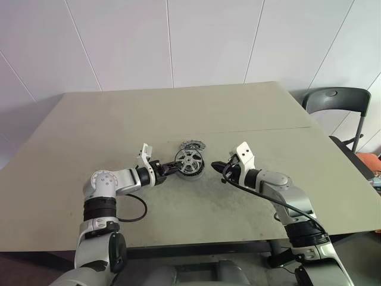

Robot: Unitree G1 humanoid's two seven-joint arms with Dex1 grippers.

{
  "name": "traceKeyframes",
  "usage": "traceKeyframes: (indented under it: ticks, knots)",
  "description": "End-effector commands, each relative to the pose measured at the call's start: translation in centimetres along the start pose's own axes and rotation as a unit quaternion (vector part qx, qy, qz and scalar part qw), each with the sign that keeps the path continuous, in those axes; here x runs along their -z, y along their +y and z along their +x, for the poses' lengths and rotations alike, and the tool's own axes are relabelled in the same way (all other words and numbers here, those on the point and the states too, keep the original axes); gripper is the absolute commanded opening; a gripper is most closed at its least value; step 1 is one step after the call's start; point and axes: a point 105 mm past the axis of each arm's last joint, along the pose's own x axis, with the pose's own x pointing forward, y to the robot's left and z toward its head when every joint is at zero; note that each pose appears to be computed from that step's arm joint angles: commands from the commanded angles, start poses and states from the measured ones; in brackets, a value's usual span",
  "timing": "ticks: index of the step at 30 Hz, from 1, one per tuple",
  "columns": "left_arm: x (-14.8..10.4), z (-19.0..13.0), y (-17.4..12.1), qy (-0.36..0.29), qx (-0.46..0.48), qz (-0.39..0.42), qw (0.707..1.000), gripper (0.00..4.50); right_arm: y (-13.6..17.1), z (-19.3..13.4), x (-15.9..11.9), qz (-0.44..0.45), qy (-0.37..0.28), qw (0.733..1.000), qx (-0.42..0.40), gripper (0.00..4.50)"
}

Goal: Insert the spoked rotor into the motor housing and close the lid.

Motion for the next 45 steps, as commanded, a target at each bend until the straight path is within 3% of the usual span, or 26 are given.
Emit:
traceKeyframes:
  ticks: [1, 13, 17, 23, 30, 38, 43, 45]
  knots:
    - [-0.9, -0.6, -0.7, -0.013, 0.007, 0.013, 1.0, 0.39, 0.1, 0.3, -1.3, -0.017, -0.021, 1.0, -0.001, 0.0]
    - [-0.6, -0.7, -0.4, -0.007, 0.006, 0.009, 1.0, 0.39, 0.2, 0.4, -1.1, -0.017, -0.019, 1.0, 0.002, 0.0]
    - [-0.6, -0.5, -0.5, -0.006, 0.011, 0.008, 1.0, 1.8, 0.2, 0.4, -1.0, -0.017, -0.019, 1.0, 0.003, 0.0]
    - [-0.3, 0.0, -0.5, -0.002, 0.011, 0.01, 1.0, 3.52, 0.2, 0.4, -1.0, -0.015, -0.019, 1.0, 0.004, 0.0]
    - [-1.1, -0.7, 0.0, -0.001, -0.015, 0.055, 0.998, 3.52, 0.2, 0.5, -0.7, -0.013, -0.017, 1.0, 0.006, 0.0]
    - [-3.2, -2.3, -1.7, -0.002, -0.053, 0.194, 0.98, 3.52, 0.3, 0.7, -0.6, -0.017, -0.014, 1.0, 0.005, 0.0]
    - [-4.0, -2.6, -2.7, -0.009, -0.082, 0.308, 0.948, 3.52, 0.3, 0.8, -0.6, -0.02, -0.013, 1.0, 0.003, 0.0]
    - [-5.6, -2.4, -4.1, -0.076, -0.057, 0.353, 0.931, 3.52, 0.3, 0.9, -0.6, -0.02, -0.013, 1.0, 0.003, 0.0]
